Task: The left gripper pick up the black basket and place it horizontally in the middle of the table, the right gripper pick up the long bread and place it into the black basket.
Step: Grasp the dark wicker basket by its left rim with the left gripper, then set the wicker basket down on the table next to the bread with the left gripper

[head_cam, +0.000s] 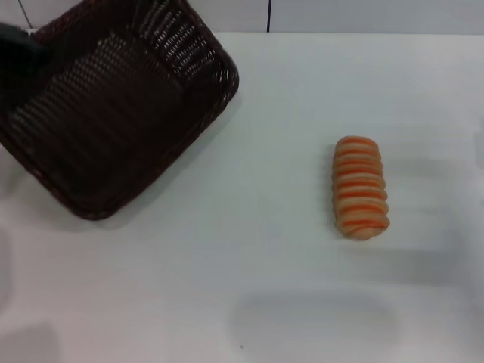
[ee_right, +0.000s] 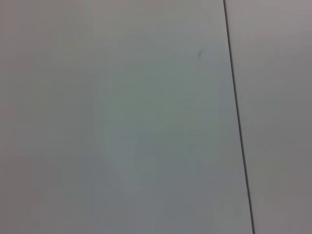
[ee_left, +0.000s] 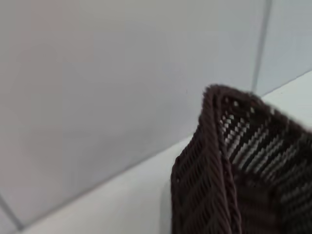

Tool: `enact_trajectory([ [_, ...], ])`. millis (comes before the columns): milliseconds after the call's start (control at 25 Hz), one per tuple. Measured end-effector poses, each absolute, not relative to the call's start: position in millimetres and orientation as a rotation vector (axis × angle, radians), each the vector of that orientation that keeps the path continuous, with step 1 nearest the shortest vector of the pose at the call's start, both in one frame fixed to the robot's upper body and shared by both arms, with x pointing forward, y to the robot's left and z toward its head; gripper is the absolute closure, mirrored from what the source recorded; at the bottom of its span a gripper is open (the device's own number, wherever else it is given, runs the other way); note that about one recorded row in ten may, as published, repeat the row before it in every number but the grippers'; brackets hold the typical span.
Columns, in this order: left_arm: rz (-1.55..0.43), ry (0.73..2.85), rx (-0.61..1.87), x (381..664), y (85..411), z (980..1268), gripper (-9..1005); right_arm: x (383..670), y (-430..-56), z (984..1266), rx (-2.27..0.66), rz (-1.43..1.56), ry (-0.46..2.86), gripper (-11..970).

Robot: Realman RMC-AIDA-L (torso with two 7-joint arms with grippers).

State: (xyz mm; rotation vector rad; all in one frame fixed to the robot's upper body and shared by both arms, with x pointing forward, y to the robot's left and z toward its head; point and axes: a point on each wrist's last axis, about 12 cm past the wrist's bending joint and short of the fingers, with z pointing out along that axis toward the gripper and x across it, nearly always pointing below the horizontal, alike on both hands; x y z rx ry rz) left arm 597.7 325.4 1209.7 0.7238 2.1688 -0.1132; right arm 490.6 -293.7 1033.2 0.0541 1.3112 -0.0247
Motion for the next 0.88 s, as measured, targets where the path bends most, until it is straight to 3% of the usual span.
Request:
enact_trajectory([
  [160,-0.176,2.098,0.807,596,327,1225,803,490,-294,1033,0.056,-0.026,1.309,392],
  [400,-0.332,1.924,1.154,585,315,1253,781,486,-296,1032,0.063,-0.032,1.309,392],
  [880,-0.624,1.835,1.572,580,286,1250,738,474,-297,1030,0.088,-0.036,1.301,393],
])
